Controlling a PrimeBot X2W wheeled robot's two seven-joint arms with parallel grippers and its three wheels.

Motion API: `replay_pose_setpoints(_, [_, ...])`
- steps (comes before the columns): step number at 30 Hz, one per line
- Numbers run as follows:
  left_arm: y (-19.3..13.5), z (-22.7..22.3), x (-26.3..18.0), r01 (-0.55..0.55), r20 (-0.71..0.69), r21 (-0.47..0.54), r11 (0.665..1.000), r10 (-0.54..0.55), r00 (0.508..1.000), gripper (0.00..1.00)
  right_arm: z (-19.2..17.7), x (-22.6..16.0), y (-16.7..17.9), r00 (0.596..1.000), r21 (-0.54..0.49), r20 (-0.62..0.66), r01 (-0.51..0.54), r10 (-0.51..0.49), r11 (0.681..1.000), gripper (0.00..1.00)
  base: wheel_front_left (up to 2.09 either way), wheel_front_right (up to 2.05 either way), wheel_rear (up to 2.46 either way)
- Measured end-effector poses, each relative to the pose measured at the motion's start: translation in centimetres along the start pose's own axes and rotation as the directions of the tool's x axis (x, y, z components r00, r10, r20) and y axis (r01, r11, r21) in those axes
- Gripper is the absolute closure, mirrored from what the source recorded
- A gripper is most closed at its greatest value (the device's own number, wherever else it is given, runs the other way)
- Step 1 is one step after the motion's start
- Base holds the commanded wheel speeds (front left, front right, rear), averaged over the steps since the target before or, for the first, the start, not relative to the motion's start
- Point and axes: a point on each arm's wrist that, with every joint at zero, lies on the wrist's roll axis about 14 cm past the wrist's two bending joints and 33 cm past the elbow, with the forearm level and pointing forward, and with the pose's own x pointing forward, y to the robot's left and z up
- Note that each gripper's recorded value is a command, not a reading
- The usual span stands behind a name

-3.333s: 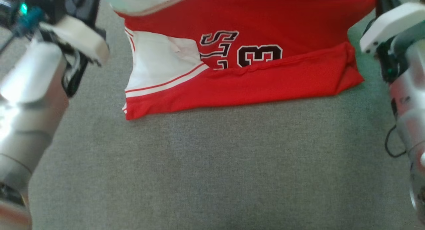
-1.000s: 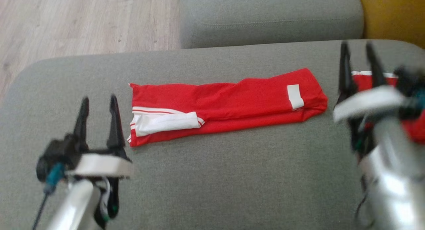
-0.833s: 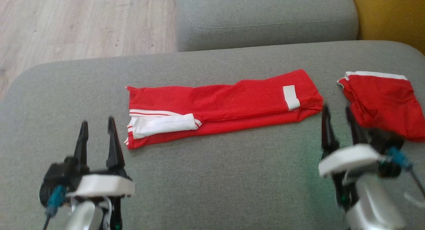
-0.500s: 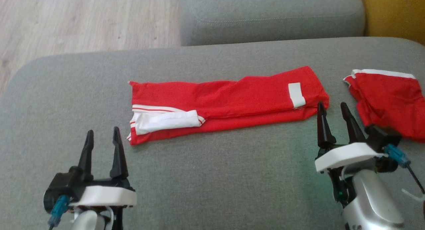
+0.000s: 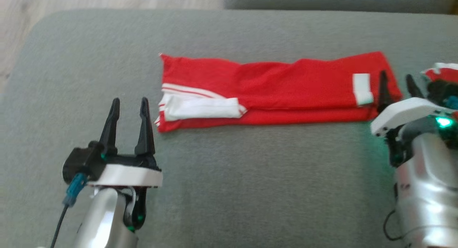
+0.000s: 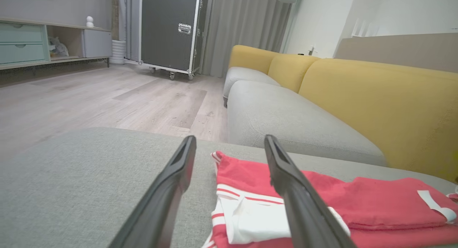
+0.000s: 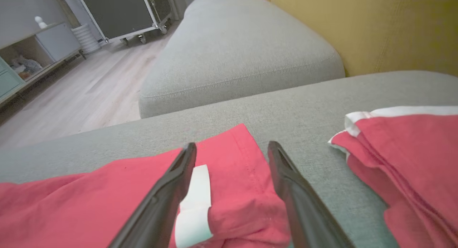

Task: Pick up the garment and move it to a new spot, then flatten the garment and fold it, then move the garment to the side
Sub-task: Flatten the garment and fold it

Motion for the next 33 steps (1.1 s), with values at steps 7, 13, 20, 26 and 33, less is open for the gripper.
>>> replay_pose_setpoints(7, [2.0, -0.6, -0.5, -0.055, -0.02, 0.003, 0.998, 0.055, 0.998, 0.0, -5.6, 1.5, -1.8, 0.975, -0.028, -0.208, 0.074, -0.078, 0.997, 0.0, 0.0, 0.0, 0.0])
replay_pose_setpoints(13, [2.7, -0.7, -0.6, -0.073, -0.022, 0.01, 0.997, 0.073, 0.997, 0.0, -6.1, 2.2, -1.7, 0.966, -0.027, -0.243, 0.087, -0.091, 0.996, 0.0, 0.0, 0.0, 0.0])
replay_pose_setpoints(20, [2.3, -0.2, -0.3, -0.061, -0.006, 0.015, 0.998, 0.062, 0.998, 0.0, -5.5, 1.8, -1.0, 0.976, -0.018, -0.204, 0.069, -0.071, 0.997, 1.0, 0.0, 0.0, 0.0])
replay_pose_setpoints(26, [1.1, 0.8, -0.1, -0.03, 0.024, 0.005, 1.0, 0.03, 0.999, 0.0, -3.4, 0.6, -1.5, 0.991, -0.011, -0.109, 0.081, -0.082, 0.997, 1.0, 0.0, 0.0, 0.0])
replay_pose_setpoints(33, [-0.2, 1.4, -0.3, 0.005, 0.041, 0.004, 1.0, -0.006, 0.999, 0.0, -2.0, -1.5, -4.4, 0.989, -0.033, -0.048, 0.135, -0.136, 0.99, 1.0, 0.0, 0.0, 0.0])
